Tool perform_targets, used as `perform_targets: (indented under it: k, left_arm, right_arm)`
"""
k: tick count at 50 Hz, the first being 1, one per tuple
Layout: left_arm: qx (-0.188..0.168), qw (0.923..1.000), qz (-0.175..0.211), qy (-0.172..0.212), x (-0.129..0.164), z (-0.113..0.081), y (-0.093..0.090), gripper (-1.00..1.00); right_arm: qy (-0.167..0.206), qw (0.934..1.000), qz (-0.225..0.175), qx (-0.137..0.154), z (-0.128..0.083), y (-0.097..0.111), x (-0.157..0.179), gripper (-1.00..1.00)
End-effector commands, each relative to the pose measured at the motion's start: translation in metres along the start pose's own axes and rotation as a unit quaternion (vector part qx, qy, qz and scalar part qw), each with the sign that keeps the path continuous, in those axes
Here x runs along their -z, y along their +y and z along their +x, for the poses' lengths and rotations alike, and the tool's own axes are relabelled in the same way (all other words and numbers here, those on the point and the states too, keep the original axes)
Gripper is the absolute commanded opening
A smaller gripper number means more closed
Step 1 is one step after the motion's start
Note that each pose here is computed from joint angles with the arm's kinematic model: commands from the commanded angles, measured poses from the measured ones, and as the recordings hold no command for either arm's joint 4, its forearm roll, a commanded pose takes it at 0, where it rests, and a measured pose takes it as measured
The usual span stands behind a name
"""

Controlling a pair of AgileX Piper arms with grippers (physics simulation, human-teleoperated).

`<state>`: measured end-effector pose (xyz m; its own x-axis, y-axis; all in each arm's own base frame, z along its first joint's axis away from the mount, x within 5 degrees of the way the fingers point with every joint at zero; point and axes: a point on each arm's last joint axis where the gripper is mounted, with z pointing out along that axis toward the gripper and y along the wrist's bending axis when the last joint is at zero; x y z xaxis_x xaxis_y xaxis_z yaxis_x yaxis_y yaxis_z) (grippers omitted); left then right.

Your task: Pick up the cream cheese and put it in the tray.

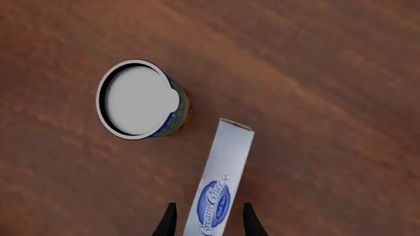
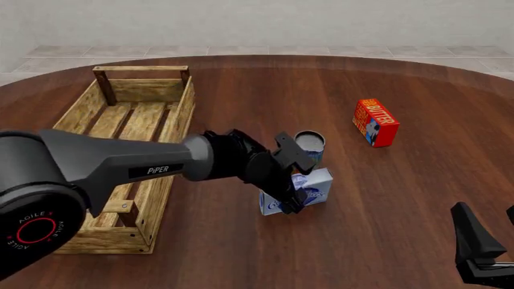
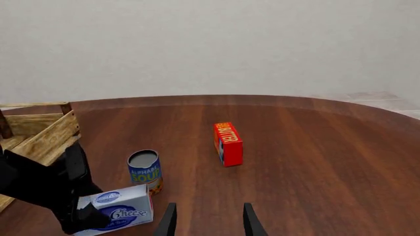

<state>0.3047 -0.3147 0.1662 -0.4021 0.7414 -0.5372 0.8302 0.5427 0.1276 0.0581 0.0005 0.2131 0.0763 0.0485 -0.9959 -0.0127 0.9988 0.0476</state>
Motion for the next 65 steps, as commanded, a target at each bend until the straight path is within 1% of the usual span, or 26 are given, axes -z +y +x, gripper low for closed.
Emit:
perform_targets:
  k: [1,14,17,21,25,26,29,34,35,36,37,38,39,43,45,47,49,60,63,65]
  left_arm:
    - [0.005,0.9999,0.004,0.011,-0.011,0.009,-0.002,1.0]
    - [0.005,1.0,0.003,0.005,-0.005,0.007,-0.002,1.0]
    - [0.007,1.0,0.0,0.002,-0.003,0.005,0.002,1.0]
    - [0.003,1.0,0.0,0.003,-0.007,0.007,0.002,1.0]
    - [0.002,1.0,0.001,-0.001,-0.002,0.006,-0.001,1.0]
    - [-0.004,1.0,0.001,-0.005,0.0,0.005,-0.002,-1.0]
    - [-0.003,1.0,0.002,-0.006,0.001,0.004,-0.004,-1.0]
    - [-0.013,0.9999,0.005,-0.007,0.004,0.003,-0.009,-1.0]
    - [-0.015,0.9998,0.007,-0.008,0.005,0.003,-0.012,-1.0]
    - [-0.019,0.9997,0.014,-0.009,0.008,0.004,-0.023,-1.0]
    - [-0.03,0.9993,0.019,-0.009,0.009,0.005,-0.03,-1.0]
    - [-0.03,0.9993,0.019,-0.009,0.01,0.005,-0.03,-1.0]
    - [-0.039,0.999,0.02,-0.009,0.012,0.005,-0.032,-1.0]
    - [-0.038,0.999,0.019,-0.016,0.02,0.001,-0.033,-1.0]
    - [-0.043,0.9987,0.022,-0.018,0.025,0.001,-0.037,-1.0]
    - [-0.041,0.9988,0.016,-0.023,0.028,-0.002,-0.03,-1.0]
    - [-0.04,0.9988,0.015,-0.025,0.032,-0.004,-0.028,-1.0]
    - [-0.039,0.9982,0.009,-0.045,0.045,-0.003,-0.025,-1.0]
    - [-0.032,0.9981,0.007,-0.053,0.053,-0.005,-0.024,-1.0]
    - [-0.027,0.9981,0.01,-0.054,0.055,-0.004,-0.027,-1.0]
  right_arm:
    - [0.0,1.0,0.0,0.0,0.0,0.0,0.0,1.0]
    - [0.0,1.0,0.0,0.0,0.0,0.0,0.0,1.0]
    - [0.0,1.0,-0.001,0.0,0.0,0.0,0.0,1.0]
    - [0.0,1.0,-0.001,0.0,0.0,0.0,0.0,1.0]
    - [0.0,1.0,0.0,0.0,0.0,0.0,0.0,1.0]
    - [0.0,1.0,0.0,0.0,0.0,0.0,0.0,1.0]
    - [0.0,1.0,0.0,0.0,0.0,0.0,0.0,1.0]
    - [-0.001,1.0,-0.002,-0.001,0.0,0.0,0.0,1.0]
    - [-0.001,1.0,-0.002,0.0,0.0,0.0,0.0,1.0]
    - [0.0,1.0,-0.003,0.0,0.0,0.0,0.0,1.0]
    - [0.0,1.0,-0.003,0.0,0.0,0.0,0.0,1.0]
    - [0.0,1.0,-0.003,0.0,0.0,0.0,0.0,1.0]
    - [0.0,1.0,-0.003,-0.001,0.0,0.0,0.0,1.0]
    - [0.0,1.0,-0.004,0.0,0.0,0.0,0.0,1.0]
    - [0.0,1.0,-0.004,0.0,0.0,0.001,0.0,1.0]
    - [0.0,1.0,-0.004,0.0,0.0,0.001,0.0,1.0]
    - [0.0,1.0,-0.004,0.0,0.0,0.001,0.0,1.0]
    - [0.001,1.0,-0.004,0.0,0.0,0.0,0.0,1.0]
    - [0.001,1.0,-0.004,0.001,0.0,0.0,0.0,1.0]
    - [0.001,1.0,-0.004,0.001,0.0,0.0,0.0,1.0]
